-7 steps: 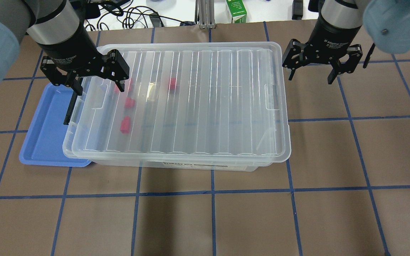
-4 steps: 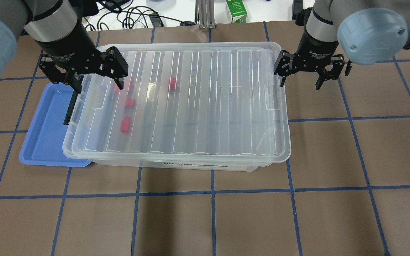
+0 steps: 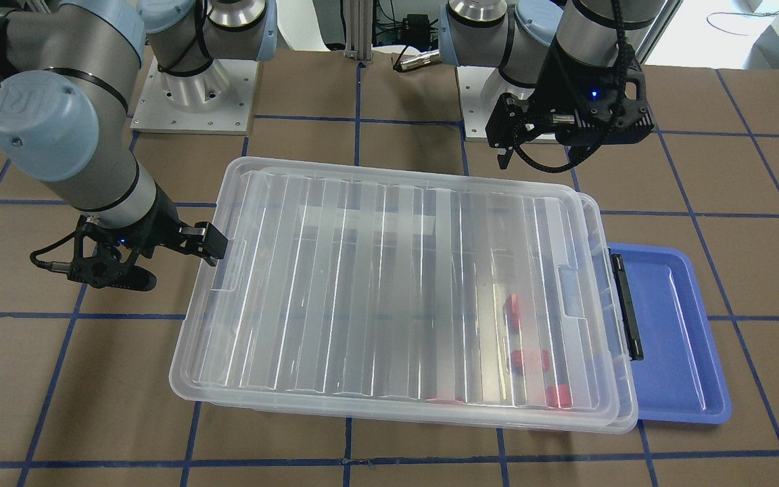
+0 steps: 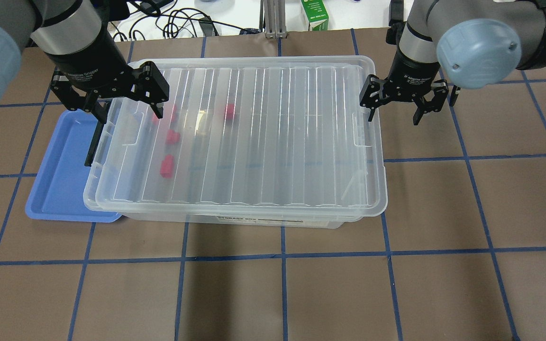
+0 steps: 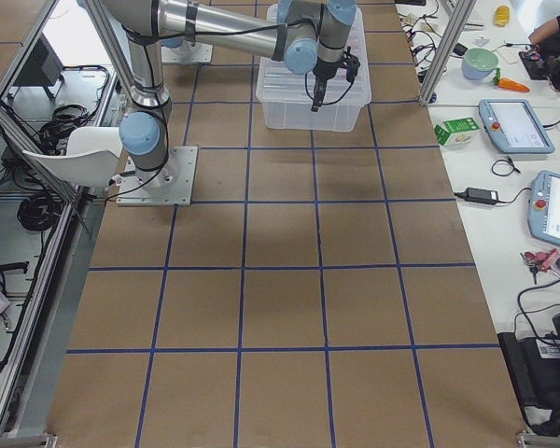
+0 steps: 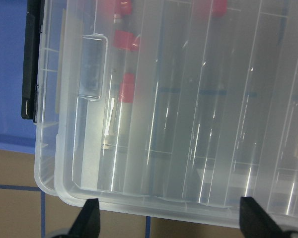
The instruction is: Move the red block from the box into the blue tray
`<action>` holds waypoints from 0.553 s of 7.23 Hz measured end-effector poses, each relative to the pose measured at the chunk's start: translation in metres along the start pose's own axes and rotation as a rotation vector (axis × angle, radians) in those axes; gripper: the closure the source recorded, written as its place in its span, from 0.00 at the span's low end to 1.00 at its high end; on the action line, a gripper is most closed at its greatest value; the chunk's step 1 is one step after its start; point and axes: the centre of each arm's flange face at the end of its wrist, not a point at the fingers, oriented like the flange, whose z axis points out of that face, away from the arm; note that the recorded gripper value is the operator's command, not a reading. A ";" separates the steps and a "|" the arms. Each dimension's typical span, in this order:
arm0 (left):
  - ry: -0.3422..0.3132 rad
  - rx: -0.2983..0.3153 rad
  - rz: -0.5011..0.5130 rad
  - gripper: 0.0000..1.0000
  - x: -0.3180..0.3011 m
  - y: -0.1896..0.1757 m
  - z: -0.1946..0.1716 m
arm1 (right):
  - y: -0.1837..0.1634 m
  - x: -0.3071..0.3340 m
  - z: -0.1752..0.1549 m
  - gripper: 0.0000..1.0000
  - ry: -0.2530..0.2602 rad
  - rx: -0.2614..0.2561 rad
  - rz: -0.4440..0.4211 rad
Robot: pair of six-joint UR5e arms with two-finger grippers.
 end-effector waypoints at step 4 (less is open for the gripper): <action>-0.003 -0.005 -0.001 0.00 0.000 -0.001 0.003 | -0.010 0.002 0.014 0.00 0.007 -0.012 -0.032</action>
